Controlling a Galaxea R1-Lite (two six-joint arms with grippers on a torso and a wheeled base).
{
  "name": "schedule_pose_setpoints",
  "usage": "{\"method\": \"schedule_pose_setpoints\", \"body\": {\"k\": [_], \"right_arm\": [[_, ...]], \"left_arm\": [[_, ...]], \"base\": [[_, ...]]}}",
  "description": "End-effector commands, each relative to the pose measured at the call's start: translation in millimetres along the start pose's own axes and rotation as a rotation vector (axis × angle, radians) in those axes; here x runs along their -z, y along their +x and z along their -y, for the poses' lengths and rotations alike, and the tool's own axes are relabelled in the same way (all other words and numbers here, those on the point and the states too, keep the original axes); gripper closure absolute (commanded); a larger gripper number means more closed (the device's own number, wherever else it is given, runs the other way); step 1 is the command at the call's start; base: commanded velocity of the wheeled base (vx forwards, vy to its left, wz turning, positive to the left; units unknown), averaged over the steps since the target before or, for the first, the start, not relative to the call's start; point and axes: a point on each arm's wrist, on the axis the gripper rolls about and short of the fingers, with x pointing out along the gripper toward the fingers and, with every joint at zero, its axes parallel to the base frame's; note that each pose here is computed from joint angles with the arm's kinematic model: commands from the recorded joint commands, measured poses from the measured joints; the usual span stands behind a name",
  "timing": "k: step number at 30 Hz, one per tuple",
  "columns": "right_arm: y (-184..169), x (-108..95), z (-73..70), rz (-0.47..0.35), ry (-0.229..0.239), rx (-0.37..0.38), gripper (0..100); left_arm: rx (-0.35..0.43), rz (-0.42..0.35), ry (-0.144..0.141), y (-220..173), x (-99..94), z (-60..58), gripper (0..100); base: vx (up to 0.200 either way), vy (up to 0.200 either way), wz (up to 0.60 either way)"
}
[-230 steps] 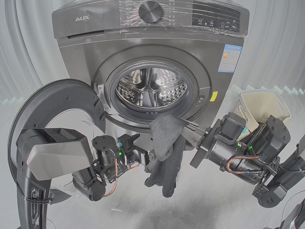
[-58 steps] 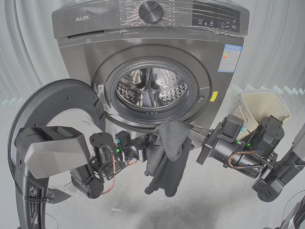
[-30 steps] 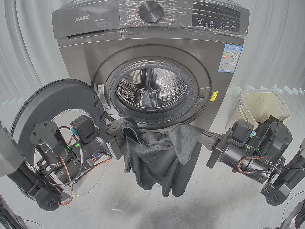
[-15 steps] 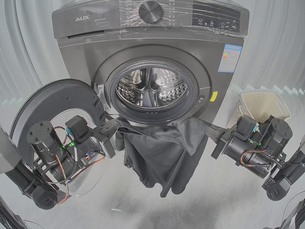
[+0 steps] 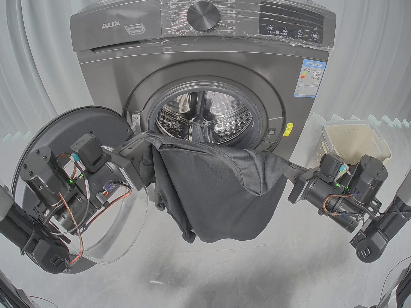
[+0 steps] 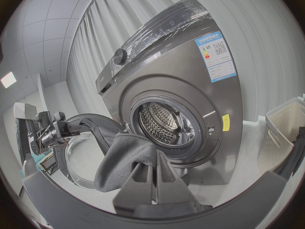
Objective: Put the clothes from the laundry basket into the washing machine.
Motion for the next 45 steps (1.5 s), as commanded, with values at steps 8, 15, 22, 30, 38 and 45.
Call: {"method": "schedule_pose_setpoints", "body": {"k": [8, 15, 22, 30, 38, 45], "right_arm": [[6, -22, -15.4, 0.091, 0.071, -0.062, 100], [7, -27, -13.5, 0.115, 0.073, -0.047, 100], [11, -32, -13.7, 0.158, 0.065, 0.009, 100], [6, -42, -16.5, 0.198, 0.014, 0.037, 100], [12, -50, -26.8, 0.248, 0.013, 0.061, 100], [15, -55, -27.9, 0.276, -0.021, 0.092, 100]], "left_arm": [[-0.01, 0.039, 0.007, -1, -10.3, -2.6, 100], [-0.016, 0.074, 0.014, 1, -18.8, -4.5, 100], [-0.016, 0.113, 0.016, 5, -26.9, -4.6, 100], [-0.017, 0.119, 0.019, 6, -28.1, -4.6, 100], [-0.017, 0.128, 0.02, 7, -30.2, -5.0, 100], [-0.02, 0.128, 0.021, 7, -30.3, -5.4, 100]], "base": [[0.0, 0.0, 0.0], [0.0, 0.0, 0.0], [0.0, 0.0, 0.0], [0.0, 0.0, 0.0], [0.0, 0.0, 0.0], [0.0, 0.0, 0.0]]}}
